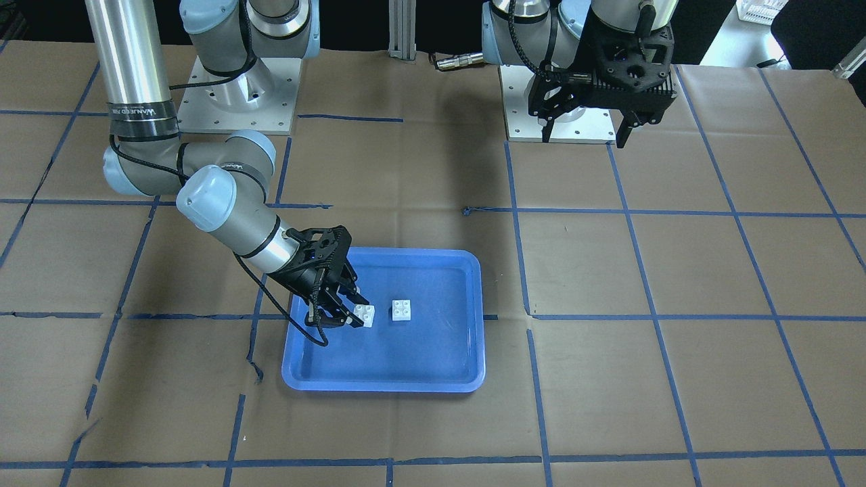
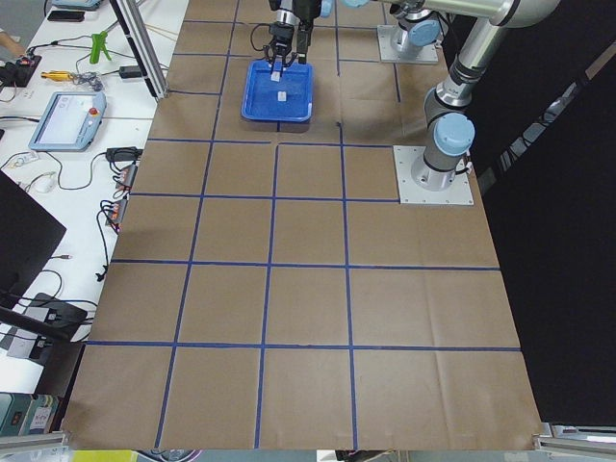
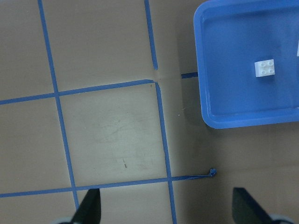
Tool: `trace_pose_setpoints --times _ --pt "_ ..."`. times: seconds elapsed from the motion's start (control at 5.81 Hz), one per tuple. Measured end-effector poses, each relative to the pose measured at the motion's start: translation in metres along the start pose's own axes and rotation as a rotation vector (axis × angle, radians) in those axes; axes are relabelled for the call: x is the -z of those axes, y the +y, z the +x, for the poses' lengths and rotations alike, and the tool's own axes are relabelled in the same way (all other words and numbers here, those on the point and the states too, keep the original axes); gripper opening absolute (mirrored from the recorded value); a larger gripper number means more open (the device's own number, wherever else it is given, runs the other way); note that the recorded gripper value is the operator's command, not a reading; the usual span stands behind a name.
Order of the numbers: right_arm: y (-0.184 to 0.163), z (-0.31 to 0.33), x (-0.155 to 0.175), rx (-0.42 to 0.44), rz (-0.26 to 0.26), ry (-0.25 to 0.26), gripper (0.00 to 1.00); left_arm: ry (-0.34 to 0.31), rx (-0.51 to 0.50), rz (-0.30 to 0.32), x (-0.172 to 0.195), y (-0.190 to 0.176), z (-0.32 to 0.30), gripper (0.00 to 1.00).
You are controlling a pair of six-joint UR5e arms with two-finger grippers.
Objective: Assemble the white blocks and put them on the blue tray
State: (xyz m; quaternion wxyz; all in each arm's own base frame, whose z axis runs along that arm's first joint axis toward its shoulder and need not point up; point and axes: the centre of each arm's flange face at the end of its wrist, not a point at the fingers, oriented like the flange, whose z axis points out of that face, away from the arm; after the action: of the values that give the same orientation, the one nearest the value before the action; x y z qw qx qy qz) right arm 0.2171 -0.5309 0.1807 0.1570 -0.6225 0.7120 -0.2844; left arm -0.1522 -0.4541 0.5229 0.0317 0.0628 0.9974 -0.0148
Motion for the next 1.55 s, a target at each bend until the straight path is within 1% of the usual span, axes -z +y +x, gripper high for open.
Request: trace_pose_setpoints --times 0.34,0.52,0.86,1.55 --pt "0.002 -0.005 -0.014 -0.003 -0.004 -0.006 0.18 -0.001 0.001 0.005 0.001 -0.001 -0.001 0.99" --pt "0.002 -0.007 -0.018 -0.002 -0.005 -0.012 0.20 -0.005 0.000 0.019 0.006 -0.002 -0.001 0.99" --pt "0.000 -0.016 -0.033 0.011 -0.010 -0.039 0.20 -0.010 0.000 0.037 0.013 -0.006 -0.002 0.99" --pt "-0.003 -0.021 -0.039 0.023 -0.010 -0.050 0.20 -0.011 0.000 0.039 0.014 -0.007 -0.002 0.99"
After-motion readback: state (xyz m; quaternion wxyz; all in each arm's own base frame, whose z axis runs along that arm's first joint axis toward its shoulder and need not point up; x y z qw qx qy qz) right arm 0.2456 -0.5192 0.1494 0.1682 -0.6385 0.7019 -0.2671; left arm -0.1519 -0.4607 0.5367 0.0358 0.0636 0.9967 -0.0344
